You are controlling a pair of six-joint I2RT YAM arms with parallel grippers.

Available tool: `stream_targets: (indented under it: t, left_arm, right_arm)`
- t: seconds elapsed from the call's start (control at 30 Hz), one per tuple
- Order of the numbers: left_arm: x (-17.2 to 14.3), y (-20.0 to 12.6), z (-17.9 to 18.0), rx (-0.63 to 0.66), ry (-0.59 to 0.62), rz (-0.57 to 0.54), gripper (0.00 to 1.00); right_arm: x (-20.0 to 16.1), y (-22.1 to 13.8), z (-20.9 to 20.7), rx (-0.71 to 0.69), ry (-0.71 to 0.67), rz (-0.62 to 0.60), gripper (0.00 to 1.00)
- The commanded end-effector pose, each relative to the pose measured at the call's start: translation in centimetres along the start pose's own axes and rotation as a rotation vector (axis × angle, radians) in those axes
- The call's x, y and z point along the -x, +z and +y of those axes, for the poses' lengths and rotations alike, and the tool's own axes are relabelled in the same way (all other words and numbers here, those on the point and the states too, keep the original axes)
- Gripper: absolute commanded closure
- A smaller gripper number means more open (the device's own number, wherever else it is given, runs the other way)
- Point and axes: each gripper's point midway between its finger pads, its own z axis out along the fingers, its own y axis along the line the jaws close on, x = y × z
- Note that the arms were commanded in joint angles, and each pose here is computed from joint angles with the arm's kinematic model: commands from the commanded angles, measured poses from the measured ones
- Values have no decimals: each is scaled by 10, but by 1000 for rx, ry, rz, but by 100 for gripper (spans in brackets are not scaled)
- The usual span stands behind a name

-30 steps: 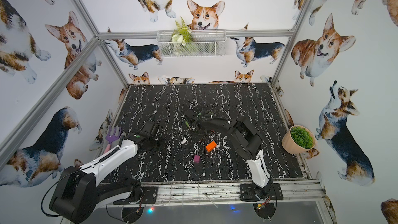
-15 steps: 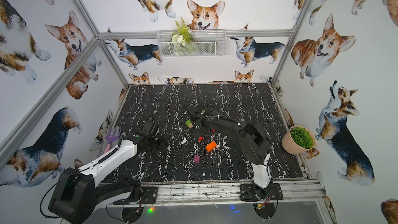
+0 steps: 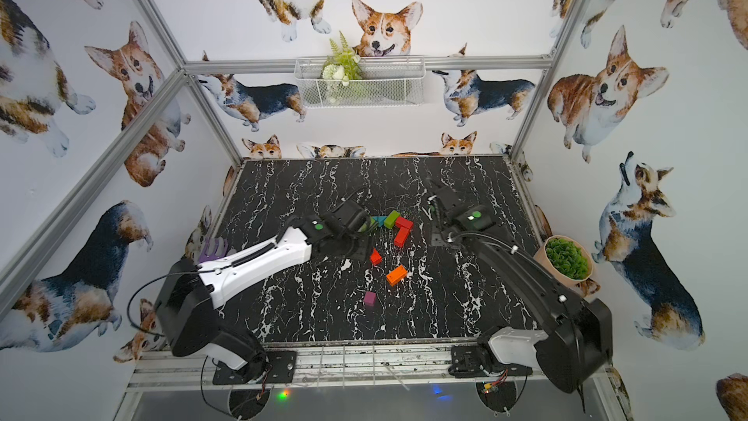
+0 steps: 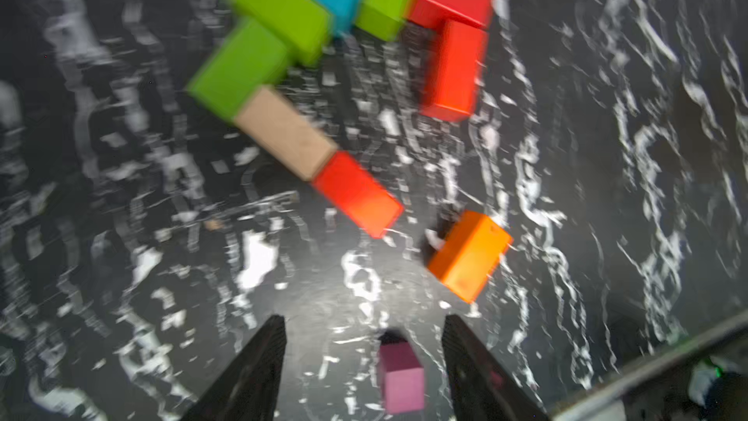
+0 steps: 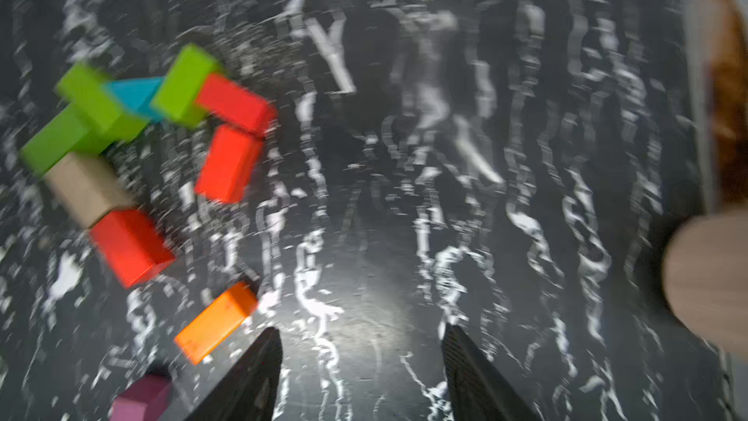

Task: Assemble a heart with building blocks
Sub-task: Assemble the building block at the center of the board, then pick up the building block from the center of the board.

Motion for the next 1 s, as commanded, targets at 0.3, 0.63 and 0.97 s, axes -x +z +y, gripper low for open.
stream_targets:
  t: [0.3, 0.63, 0.97]
  left_arm:
    - [-31, 62, -66, 62, 474, 213, 34]
    - [-52, 85, -58, 66, 492, 284, 48]
    - [-46, 98, -49, 132, 478, 249, 79]
  right_arm:
    - [-37, -6, -55, -3, 264, 75, 35]
    - [-34, -8, -56, 17, 286, 73, 35]
    - [-33, -10, -56, 18, 285, 74, 36]
